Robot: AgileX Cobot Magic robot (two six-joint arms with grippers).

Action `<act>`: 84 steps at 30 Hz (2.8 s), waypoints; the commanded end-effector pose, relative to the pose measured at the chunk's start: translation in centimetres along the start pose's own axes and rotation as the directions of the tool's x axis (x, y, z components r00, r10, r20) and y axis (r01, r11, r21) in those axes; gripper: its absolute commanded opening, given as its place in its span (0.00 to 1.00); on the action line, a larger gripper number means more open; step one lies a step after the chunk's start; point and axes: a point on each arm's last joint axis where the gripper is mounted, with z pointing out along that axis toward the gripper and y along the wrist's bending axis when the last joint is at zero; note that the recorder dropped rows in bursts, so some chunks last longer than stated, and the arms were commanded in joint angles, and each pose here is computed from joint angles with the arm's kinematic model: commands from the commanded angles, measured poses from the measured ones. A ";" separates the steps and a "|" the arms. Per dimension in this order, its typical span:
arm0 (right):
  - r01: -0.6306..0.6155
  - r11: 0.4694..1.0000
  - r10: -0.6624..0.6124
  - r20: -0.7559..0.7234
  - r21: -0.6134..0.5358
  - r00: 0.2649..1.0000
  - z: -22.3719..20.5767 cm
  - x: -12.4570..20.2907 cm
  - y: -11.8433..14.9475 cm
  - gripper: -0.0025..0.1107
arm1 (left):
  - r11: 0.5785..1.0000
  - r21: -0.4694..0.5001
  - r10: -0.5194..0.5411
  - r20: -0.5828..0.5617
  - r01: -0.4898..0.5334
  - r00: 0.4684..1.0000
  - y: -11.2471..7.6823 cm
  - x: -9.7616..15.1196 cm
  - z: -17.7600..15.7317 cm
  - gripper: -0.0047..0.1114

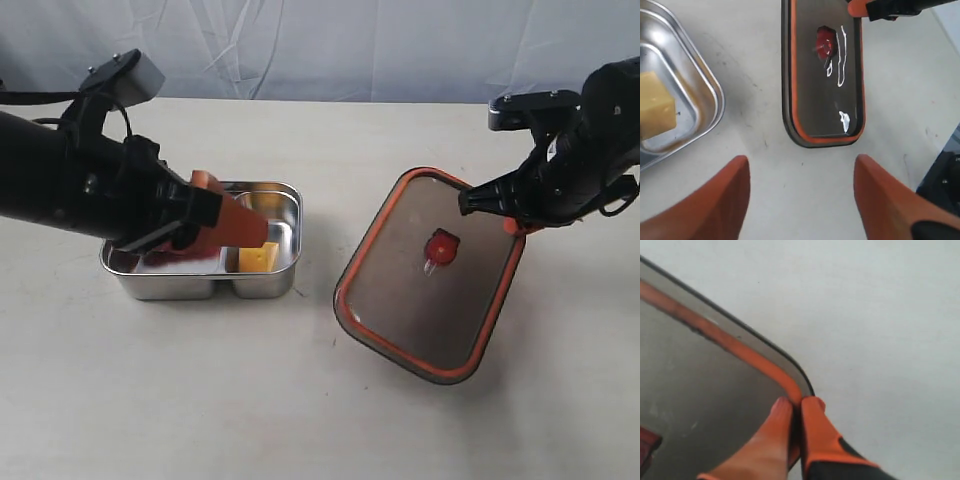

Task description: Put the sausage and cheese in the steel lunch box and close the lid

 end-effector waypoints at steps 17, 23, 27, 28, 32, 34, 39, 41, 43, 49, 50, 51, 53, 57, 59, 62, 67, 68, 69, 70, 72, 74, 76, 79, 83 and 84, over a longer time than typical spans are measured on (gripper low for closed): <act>0.180 0.901 -0.099 0.217 -0.395 0.971 -6.5 -0.4 3.4 0.01 | 0.972 0.233 0.015 0.104 -0.039 0.994 -0.2 -1.0 -2.0 0.55; 0.201 0.880 -0.112 0.222 -0.430 0.969 -6.6 -0.3 4.0 0.01 | 0.974 0.224 0.019 0.105 -0.042 0.994 -0.1 -1.0 -2.0 0.55; 0.222 0.869 -0.129 0.231 -0.442 0.964 -6.8 -0.2 4.7 0.01 | 0.972 0.233 0.007 0.093 -0.028 0.996 0.1 -1.0 -1.7 0.55; 0.228 0.869 -0.132 0.237 -0.440 0.962 -6.8 -0.2 4.9 0.01 | 0.969 0.246 -0.001 0.083 -0.020 0.997 0.1 -0.9 -1.5 0.55; 0.244 0.861 -0.143 0.249 -0.445 0.958 -6.9 -0.2 5.7 0.01 | 0.961 0.276 -0.026 0.054 0.010 0.998 0.4 -0.8 -0.9 0.55; 0.248 0.860 -0.144 0.254 -0.445 0.956 -6.9 -0.2 5.9 0.01 | 0.962 0.274 -0.036 0.044 0.022 0.998 0.7 -0.8 -0.6 0.55; 0.246 0.857 -0.138 0.258 -0.453 0.956 -7.0 -0.2 6.0 0.01 | 0.960 0.277 -0.050 0.039 0.038 0.998 0.9 -0.8 -0.3 0.55; 0.248 0.850 -0.134 0.263 -0.466 0.955 -7.1 -0.2 6.2 0.01 | 0.958 0.285 -0.059 0.046 0.043 0.997 0.9 -0.9 -0.3 0.55; 0.254 0.833 -0.125 0.279 -0.491 0.952 -7.2 -0.3 6.5 0.01 | 0.957 0.287 -0.058 0.042 0.043 0.997 0.9 -0.9 -0.3 0.55; 0.265 0.804 -0.116 0.296 -0.533 0.948 -7.5 -0.3 6.9 0.01 | 0.953 0.299 -0.054 0.030 0.042 0.998 0.8 -0.8 -0.2 0.38; 0.269 0.795 -0.117 0.298 -0.544 0.947 -7.6 -0.3 7.0 0.01 | 0.954 0.297 -0.054 0.031 0.042 0.998 0.8 -0.8 -0.2 0.26; 0.274 0.785 -0.117 0.303 -0.555 0.946 -7.7 -0.3 7.1 0.01 | 0.955 0.296 -0.029 0.039 0.016 0.999 0.8 -0.8 -0.2 0.13; 0.274 0.782 -0.112 0.305 -0.560 0.946 -7.7 -0.3 7.2 0.01 | 0.955 0.296 -0.003 0.045 -0.010 0.999 0.8 -0.7 -0.2 0.04; 0.275 0.773 -0.120 0.295 -0.571 0.948 -7.8 -0.2 7.2 0.01 | 0.957 0.286 0.025 0.058 -0.041 0.998 0.9 -0.8 -0.2 0.04; 0.288 0.774 -0.132 0.301 -0.563 0.944 -8.0 -0.1 7.2 0.04 | 0.965 0.255 0.041 0.064 -0.056 0.997 1.2 -0.8 -0.1 0.04; 0.308 0.779 -0.147 0.319 -0.546 0.936 -8.4 -0.1 7.0 0.20 | 0.979 0.189 0.060 0.069 -0.072 0.996 1.7 -0.9 0.0 0.04; 0.361 0.785 -0.183 0.368 -0.504 0.912 -9.7 -0.3 6.7 0.45 | 0.983 0.165 0.068 0.070 -0.079 0.995 2.0 -0.9 0.0 0.04; 0.365 0.792 -0.181 0.382 -0.490 0.906 -10.0 -0.4 6.6 0.45 | 0.984 0.161 0.071 0.072 -0.082 0.995 2.0 -0.9 0.0 0.04; 0.358 0.802 -0.168 0.394 -0.479 0.904 -10.4 -0.5 6.4 0.45 | 0.984 0.157 0.077 0.074 -0.088 0.994 2.0 -0.9 0.0 0.04; 0.348 0.813 -0.150 0.409 -0.467 0.900 -10.7 -0.7 6.3 0.45 | 0.984 0.155 0.080 0.076 -0.091 0.994 2.0 -1.0 0.0 0.04; 0.319 0.843 -0.102 0.454 -0.433 0.885 -11.5 -1.1 5.6 0.45 | 0.984 0.151 0.084 0.082 -0.095 0.993 2.0 -1.1 0.0 0.04; 0.281 0.864 -0.050 0.484 -0.417 0.874 -12.4 -1.3 4.7 0.45 | 0.983 0.151 0.094 0.094 -0.108 0.991 1.8 -1.6 -0.2 0.04; 0.234 0.880 0.001 0.495 -0.414 0.869 -13.1 -1.4 3.5 0.45 | 0.981 0.148 0.109 0.106 -0.124 0.988 1.6 -2.0 -0.4 0.04; 0.130 0.889 0.106 0.474 -0.439 0.874 -14.0 -1.4 1.8 0.45 | 0.978 0.099 0.171 0.128 -0.184 0.977 1.5 -3.0 -1.0 0.04; 0.038 0.889 0.176 0.418 -0.457 0.891 -14.2 -0.9 0.0 0.45 | 0.943 -0.090 0.329 0.139 -0.319 0.934 1.8 -4.2 -2.3 0.04; 0.037 0.892 0.169 0.410 -0.450 0.896 -14.2 -0.8 -0.3 0.45 | 0.926 -0.148 0.368 0.141 -0.348 0.919 1.9 -4.5 -2.7 0.04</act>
